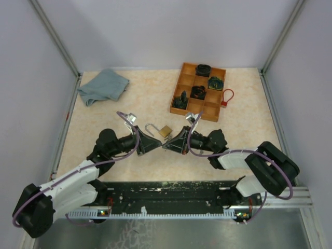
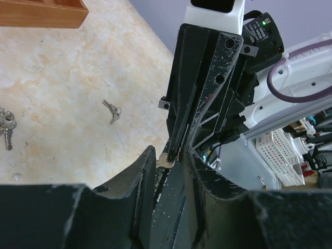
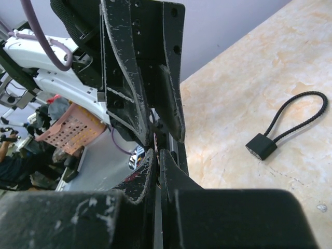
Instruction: Unlock with the key
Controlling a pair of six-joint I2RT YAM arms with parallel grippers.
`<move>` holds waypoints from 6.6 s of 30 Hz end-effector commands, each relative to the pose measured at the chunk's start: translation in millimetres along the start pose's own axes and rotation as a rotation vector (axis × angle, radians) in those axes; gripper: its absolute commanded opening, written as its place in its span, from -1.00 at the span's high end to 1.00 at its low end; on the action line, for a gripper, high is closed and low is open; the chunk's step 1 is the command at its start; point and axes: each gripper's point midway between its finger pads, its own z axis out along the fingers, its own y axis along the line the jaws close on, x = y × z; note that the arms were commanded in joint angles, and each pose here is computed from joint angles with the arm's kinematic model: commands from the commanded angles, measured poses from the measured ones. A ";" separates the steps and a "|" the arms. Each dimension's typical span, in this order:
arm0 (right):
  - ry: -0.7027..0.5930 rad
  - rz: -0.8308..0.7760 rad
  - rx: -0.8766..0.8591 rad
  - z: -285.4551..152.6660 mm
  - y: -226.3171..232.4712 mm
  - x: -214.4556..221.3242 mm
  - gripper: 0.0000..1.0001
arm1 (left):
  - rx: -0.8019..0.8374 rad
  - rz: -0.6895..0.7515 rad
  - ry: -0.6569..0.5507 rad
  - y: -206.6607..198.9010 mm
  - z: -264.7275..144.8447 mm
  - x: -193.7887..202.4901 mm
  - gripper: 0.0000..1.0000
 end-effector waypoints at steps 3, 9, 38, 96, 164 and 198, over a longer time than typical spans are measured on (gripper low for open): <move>-0.056 -0.052 -0.020 2.9 9.2 -20.7 1.00 | 0.109 0.036 -0.002 -20.5 -1.8 -4.0 0.35; -0.068 -0.050 -0.015 3.9 9.2 -24.0 1.00 | 0.135 0.022 0.013 -23.6 -1.0 -0.9 0.48; -0.012 -0.297 0.214 -12.1 -25.5 -21.9 0.19 | -0.404 -0.221 0.021 30.0 -1.8 -30.6 1.00; -0.260 -1.372 0.462 23.5 -20.4 -35.8 0.42 | -0.787 -0.602 0.107 44.3 4.0 -5.4 1.00; -0.110 -1.306 0.437 29.8 -32.3 -11.2 0.50 | -0.765 -0.695 0.068 43.1 -1.4 3.6 1.00; -0.068 -1.172 0.458 25.9 -35.9 -5.0 1.00 | -0.845 -0.635 0.016 57.8 -20.0 3.4 0.09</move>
